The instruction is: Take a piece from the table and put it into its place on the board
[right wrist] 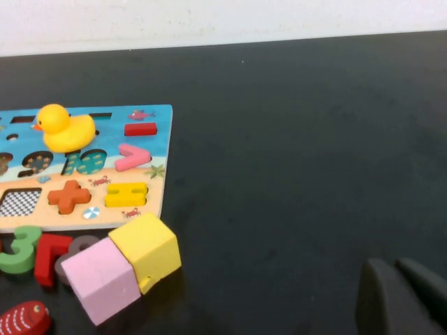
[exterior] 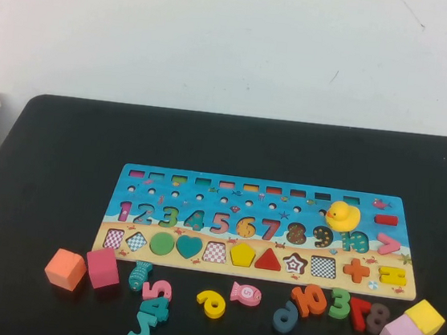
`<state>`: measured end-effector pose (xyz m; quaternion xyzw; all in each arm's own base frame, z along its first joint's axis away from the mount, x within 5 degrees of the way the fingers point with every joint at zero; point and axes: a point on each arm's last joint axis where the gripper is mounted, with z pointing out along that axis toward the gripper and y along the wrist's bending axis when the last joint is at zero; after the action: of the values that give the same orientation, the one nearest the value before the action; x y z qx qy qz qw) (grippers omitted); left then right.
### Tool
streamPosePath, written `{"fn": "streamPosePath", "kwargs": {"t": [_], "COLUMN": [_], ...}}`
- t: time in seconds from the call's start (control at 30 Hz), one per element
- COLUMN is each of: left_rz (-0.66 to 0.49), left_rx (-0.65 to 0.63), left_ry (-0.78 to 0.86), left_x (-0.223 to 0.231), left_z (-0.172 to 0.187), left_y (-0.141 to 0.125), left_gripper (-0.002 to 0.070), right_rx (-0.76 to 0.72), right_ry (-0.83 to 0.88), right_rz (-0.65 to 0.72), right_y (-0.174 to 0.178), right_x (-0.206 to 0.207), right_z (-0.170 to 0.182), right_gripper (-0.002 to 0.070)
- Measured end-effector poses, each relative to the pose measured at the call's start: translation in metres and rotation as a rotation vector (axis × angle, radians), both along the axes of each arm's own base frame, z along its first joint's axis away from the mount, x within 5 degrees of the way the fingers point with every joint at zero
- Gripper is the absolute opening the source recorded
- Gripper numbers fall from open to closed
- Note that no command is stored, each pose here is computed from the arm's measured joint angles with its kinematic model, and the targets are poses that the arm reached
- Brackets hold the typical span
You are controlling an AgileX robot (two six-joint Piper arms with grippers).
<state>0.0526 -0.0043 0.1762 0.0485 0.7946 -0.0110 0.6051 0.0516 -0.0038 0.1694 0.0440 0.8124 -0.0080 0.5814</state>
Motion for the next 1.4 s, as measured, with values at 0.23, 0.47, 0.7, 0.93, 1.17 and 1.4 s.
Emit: {"fn": "streamPosePath", "kwargs": {"t": [0.23, 0.47, 0.7, 0.93, 1.17, 1.4], "left_rz": [0.0, 0.0, 0.0, 0.0, 0.0, 0.028], "left_rx": [0.0, 0.0, 0.0, 0.0, 0.0, 0.0], "left_ry": [0.0, 0.0, 0.0, 0.0, 0.0, 0.0], "left_x": [0.0, 0.0, 0.0, 0.0, 0.0, 0.0001], "left_z": [0.0, 0.0, 0.0, 0.0, 0.0, 0.0], "left_y": [0.0, 0.0, 0.0, 0.0, 0.0, 0.0015], "left_gripper": [-0.0001, -0.0001, -0.0001, -0.0001, -0.0001, -0.0001], "right_rx": [0.002, 0.003, 0.003, 0.003, 0.003, 0.003], "right_ry": [0.004, 0.004, 0.004, 0.004, 0.004, 0.006], "right_rz": [-0.001, -0.001, -0.001, -0.001, -0.001, -0.001], "right_y": [0.0, 0.0, 0.0, 0.0, 0.0, 0.0], "right_x": [-0.0001, -0.0001, -0.0001, -0.0001, -0.0001, -0.0002], "right_z": [-0.0003, -0.0003, -0.0003, -0.0003, -0.0004, -0.0005], "right_gripper": [0.0019, 0.0019, 0.0019, 0.0019, 0.0019, 0.0019]}}
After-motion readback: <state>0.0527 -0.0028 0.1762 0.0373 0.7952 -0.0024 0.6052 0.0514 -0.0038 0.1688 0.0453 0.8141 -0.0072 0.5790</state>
